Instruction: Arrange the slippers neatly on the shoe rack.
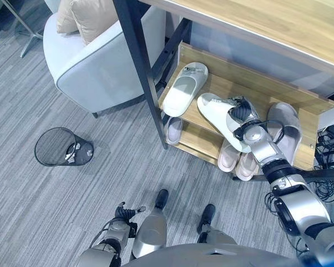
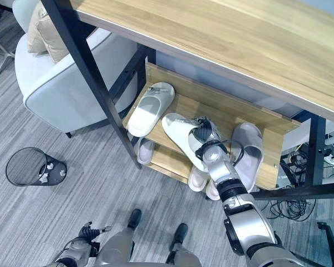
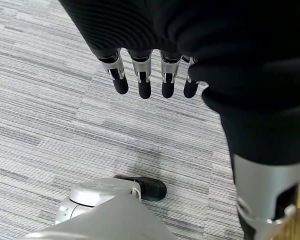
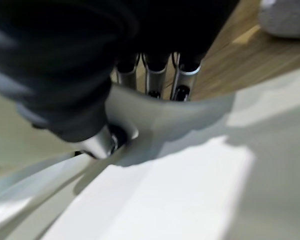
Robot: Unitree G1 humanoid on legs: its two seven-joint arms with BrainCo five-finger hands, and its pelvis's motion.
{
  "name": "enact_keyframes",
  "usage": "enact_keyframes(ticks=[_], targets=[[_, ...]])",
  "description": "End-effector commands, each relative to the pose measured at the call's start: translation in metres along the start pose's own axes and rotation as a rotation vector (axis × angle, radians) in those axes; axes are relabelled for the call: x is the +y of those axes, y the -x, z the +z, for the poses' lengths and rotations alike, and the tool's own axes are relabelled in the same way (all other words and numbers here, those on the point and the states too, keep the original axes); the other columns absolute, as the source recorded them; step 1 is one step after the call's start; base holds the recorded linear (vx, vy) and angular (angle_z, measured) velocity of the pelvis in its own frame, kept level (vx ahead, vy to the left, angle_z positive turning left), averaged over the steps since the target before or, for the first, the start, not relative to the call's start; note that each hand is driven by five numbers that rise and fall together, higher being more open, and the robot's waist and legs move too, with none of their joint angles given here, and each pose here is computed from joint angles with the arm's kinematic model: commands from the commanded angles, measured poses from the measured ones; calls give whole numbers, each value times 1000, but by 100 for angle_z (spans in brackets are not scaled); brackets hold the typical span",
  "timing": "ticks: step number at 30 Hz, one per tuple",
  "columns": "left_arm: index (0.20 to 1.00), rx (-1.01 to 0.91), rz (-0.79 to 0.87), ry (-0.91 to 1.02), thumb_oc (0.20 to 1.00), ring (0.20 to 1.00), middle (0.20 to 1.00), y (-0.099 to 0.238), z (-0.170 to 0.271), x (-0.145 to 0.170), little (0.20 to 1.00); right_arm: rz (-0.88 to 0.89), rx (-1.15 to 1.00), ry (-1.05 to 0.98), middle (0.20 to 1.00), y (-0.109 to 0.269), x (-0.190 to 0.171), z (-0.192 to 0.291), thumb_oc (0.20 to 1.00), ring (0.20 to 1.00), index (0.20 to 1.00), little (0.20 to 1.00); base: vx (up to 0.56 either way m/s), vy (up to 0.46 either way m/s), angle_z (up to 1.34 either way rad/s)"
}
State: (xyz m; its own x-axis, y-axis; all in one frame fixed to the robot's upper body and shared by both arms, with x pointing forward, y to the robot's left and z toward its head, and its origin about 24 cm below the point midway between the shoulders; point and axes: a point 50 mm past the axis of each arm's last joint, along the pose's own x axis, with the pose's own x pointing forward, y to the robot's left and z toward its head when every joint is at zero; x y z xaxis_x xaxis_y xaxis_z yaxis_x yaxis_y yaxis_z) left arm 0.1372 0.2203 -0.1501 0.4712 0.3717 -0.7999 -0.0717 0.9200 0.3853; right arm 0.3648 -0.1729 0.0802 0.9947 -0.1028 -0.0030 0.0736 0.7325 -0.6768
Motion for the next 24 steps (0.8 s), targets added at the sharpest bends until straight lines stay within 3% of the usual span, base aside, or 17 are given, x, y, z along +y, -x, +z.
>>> enact_keyframes(ticks=[1, 8, 13, 24], targets=[[1000, 32, -182, 45, 1000, 1000, 1000, 20, 4, -72, 1000, -160, -49, -53, 200, -2, -26, 7, 200, 200, 200, 200, 0, 0, 0], [1000, 38, -201, 35, 1000, 1000, 1000, 24, 0, -79, 1000, -392, 100, -221, 200, 12, -24, -11, 200, 200, 200, 200, 11, 6, 0], [1000, 51, -210, 6, 1000, 1000, 1000, 25, -4, -81, 1000, -475, 182, -552, 200, 20, 1, 7, 200, 200, 200, 200, 8, 6, 0], [1000, 53, -228, -31, 1000, 1000, 1000, 24, -4, -80, 1000, -608, 243, -676, 200, 22, 10, 24, 200, 200, 200, 200, -3, 8, 3]])
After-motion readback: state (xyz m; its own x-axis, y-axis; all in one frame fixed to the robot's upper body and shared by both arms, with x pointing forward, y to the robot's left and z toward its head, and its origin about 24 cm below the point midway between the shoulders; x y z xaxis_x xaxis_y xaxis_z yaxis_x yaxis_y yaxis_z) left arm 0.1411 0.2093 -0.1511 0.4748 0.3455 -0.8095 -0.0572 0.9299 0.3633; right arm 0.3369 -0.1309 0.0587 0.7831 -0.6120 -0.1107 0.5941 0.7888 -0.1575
